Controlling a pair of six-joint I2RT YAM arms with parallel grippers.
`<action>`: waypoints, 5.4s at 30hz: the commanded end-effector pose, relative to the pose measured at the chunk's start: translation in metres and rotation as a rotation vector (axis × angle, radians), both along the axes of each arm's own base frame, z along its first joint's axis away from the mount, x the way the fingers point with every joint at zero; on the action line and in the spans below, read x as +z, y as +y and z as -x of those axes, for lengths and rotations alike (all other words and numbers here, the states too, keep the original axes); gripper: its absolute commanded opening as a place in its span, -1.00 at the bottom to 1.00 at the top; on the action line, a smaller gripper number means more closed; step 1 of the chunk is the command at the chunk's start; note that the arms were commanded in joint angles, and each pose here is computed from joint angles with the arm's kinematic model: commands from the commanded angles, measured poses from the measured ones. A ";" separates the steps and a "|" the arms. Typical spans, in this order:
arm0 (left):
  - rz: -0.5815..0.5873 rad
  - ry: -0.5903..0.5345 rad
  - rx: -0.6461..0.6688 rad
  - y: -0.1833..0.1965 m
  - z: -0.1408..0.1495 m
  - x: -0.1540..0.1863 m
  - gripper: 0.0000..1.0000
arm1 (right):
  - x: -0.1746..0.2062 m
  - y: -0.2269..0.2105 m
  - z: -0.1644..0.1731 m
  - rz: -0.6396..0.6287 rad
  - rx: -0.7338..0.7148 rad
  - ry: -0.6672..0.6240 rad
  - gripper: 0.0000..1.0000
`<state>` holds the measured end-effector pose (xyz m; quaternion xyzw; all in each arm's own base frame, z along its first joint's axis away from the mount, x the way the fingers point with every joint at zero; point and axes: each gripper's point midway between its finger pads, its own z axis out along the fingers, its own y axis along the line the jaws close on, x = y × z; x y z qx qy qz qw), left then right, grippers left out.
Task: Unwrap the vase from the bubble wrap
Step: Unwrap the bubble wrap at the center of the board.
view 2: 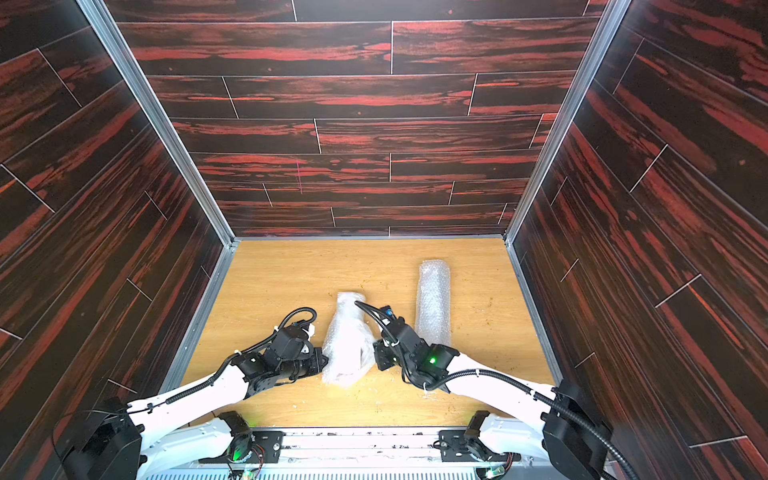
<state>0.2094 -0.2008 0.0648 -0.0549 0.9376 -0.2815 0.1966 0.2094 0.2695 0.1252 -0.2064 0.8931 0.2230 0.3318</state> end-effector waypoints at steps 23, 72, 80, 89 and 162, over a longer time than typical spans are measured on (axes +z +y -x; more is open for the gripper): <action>0.173 -0.051 -0.089 -0.049 -0.019 0.038 -0.24 | 0.027 0.050 -0.066 0.093 0.157 0.083 0.29; 0.065 -0.038 -0.017 -0.059 -0.094 0.023 0.77 | -0.029 0.043 -0.092 0.124 0.079 0.143 -0.88; -0.027 0.041 0.002 -0.047 -0.085 -0.025 0.20 | -0.017 0.041 -0.095 0.078 0.062 0.134 -1.00; -0.165 0.119 0.007 -0.024 -0.070 -0.069 0.19 | -0.008 0.005 -0.103 -0.140 -0.058 0.189 -1.00; -0.269 0.051 -0.087 -0.036 -0.075 -0.041 0.10 | -0.020 0.002 -0.156 0.271 -0.040 -0.151 -0.83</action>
